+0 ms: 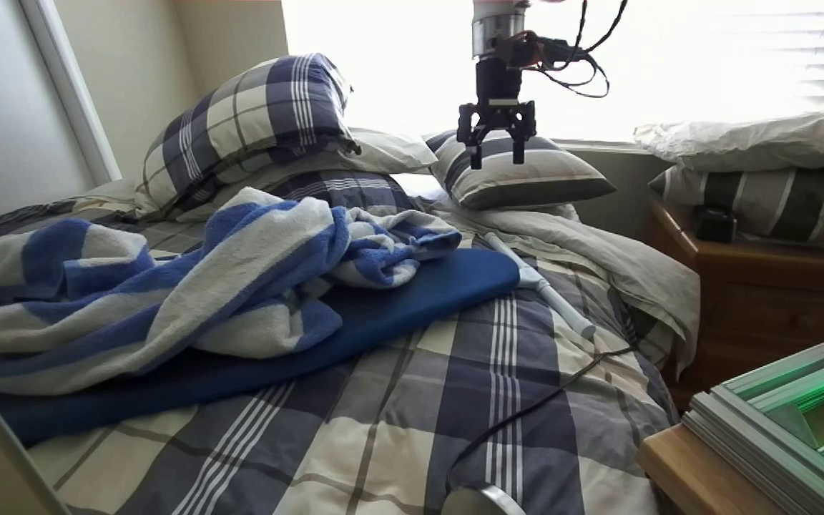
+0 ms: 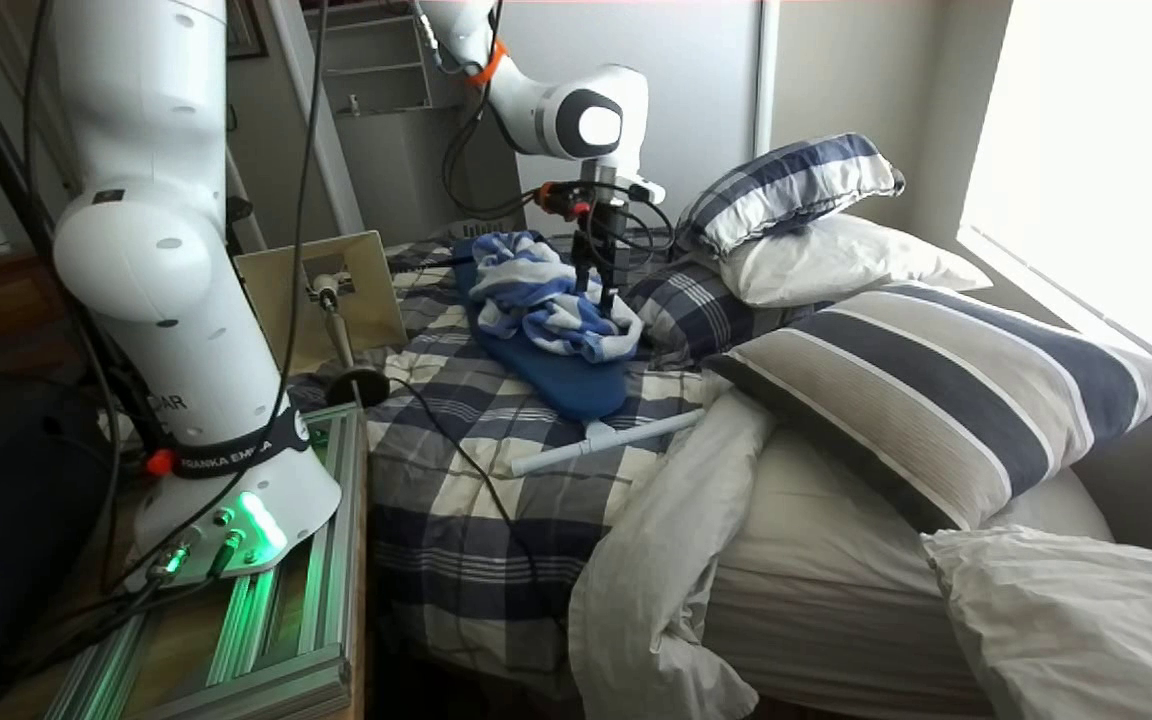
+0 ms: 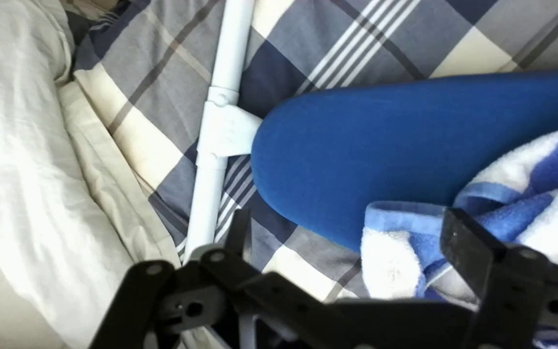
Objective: Pull the striped towel to the right
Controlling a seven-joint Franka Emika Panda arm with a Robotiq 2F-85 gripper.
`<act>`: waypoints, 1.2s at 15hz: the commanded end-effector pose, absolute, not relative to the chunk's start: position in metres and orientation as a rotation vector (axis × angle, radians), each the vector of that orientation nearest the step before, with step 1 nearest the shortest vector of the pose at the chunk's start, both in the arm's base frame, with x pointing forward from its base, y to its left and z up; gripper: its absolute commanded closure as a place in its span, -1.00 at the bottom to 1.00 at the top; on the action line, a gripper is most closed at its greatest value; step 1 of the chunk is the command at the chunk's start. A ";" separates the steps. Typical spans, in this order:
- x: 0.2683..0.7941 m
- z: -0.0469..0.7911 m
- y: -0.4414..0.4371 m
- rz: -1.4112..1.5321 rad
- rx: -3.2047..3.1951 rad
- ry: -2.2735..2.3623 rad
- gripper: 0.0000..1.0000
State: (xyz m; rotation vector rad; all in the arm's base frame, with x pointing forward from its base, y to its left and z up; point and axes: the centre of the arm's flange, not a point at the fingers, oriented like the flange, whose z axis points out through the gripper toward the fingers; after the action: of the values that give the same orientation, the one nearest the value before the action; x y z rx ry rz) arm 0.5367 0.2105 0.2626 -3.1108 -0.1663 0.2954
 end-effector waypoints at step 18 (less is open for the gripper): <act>0.571 0.166 0.226 0.046 -2.793 -0.090 -1.00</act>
State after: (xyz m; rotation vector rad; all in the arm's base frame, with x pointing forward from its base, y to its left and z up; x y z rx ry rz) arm 0.5673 0.2306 0.1951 -2.9143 -0.0825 0.0566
